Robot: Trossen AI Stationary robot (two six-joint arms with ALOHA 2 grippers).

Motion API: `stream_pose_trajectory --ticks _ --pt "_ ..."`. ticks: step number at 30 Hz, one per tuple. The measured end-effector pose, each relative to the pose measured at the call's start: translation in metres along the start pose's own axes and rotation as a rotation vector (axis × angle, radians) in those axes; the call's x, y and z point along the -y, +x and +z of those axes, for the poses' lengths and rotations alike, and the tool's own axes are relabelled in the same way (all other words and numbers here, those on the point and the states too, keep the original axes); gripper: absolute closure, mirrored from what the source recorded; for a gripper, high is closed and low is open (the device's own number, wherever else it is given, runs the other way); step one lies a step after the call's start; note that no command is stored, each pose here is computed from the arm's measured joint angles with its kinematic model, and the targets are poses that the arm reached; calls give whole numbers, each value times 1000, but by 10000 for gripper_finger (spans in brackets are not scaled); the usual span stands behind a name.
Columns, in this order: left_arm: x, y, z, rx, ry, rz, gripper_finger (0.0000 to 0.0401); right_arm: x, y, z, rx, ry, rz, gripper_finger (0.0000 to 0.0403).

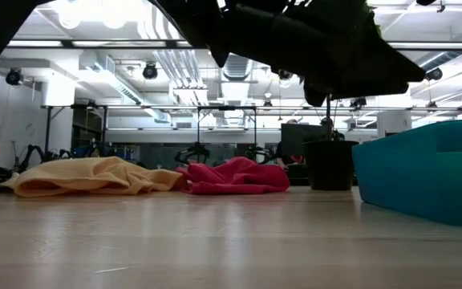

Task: Pick and placing Produce into tupperware
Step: Put the banana into the blue bin

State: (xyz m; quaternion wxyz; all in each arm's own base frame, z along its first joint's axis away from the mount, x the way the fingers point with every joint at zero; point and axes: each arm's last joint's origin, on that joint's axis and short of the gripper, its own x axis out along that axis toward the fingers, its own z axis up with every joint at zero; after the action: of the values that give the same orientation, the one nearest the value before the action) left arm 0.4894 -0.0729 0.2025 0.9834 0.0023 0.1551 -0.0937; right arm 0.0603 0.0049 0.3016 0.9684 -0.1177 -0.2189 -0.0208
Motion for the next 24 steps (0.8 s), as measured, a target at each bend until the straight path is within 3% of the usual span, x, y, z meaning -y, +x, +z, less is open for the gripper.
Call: stream_pose_trajectory --ticks 4,11,18,24 --pt "2 0 0 -1 -2 -70 233 0 0 0 0 0 0 179" --pt "4 -9 8 -46 18 -74 223 0 0 0 0 -1 0 179" --pt "15 -61 44 -200 63 -95 223 0 0 -1 -8 -1 3 179" --pt "62 -106 63 -305 218 -94 223 0 0 -1 -5 -1 3 179"
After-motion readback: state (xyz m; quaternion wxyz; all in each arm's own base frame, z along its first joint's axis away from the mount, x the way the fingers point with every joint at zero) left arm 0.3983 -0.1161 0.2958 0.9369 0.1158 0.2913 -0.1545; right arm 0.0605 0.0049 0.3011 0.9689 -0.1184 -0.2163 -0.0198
